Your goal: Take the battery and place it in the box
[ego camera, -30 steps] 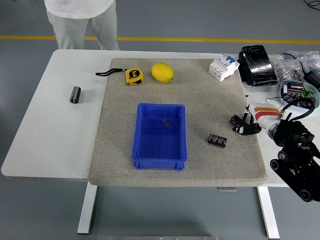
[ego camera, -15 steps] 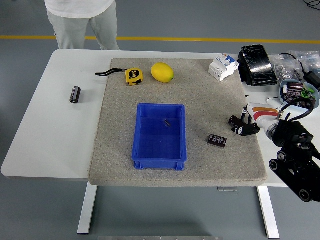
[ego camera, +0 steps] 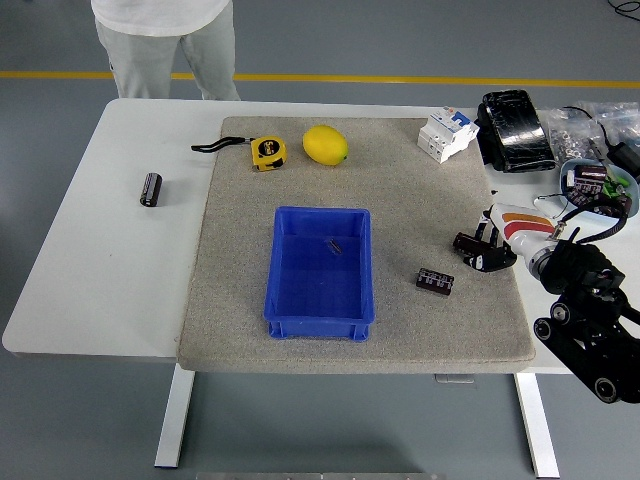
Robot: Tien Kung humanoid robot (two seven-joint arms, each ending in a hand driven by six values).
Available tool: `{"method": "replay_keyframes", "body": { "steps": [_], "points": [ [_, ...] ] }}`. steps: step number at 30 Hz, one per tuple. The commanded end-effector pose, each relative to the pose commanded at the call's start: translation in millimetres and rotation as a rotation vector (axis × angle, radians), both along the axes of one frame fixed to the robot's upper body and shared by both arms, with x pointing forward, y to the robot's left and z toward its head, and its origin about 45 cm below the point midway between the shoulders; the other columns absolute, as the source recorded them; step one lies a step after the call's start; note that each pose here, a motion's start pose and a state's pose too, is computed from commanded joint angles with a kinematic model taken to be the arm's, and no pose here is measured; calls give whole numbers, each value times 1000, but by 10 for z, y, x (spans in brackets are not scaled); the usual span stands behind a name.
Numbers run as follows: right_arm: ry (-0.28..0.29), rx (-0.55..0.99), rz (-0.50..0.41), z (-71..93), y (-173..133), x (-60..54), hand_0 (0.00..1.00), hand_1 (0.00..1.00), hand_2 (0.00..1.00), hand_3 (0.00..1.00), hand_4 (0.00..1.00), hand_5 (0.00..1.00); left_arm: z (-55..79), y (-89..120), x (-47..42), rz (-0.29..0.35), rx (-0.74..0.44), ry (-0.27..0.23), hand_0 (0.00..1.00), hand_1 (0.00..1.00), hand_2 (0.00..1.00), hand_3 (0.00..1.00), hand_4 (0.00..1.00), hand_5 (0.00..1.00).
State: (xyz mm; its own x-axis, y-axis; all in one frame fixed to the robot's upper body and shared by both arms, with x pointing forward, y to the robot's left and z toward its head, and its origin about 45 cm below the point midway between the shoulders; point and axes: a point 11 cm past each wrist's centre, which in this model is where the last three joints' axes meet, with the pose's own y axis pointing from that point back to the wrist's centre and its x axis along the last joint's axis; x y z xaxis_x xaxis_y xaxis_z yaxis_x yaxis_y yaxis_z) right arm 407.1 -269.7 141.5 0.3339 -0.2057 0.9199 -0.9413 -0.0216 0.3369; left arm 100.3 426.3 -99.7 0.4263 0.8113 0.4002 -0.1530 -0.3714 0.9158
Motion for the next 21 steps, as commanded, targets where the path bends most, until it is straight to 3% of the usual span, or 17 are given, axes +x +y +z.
{"method": "replay_keyframes", "body": {
  "steps": [21],
  "points": [
    [35, 103, -72, -10, -117, -10, 335, 274, 341, 439, 903, 2, -4, 0, -23, -8, 0, 14, 602, 569, 613, 689, 738, 706]
  ]
}}
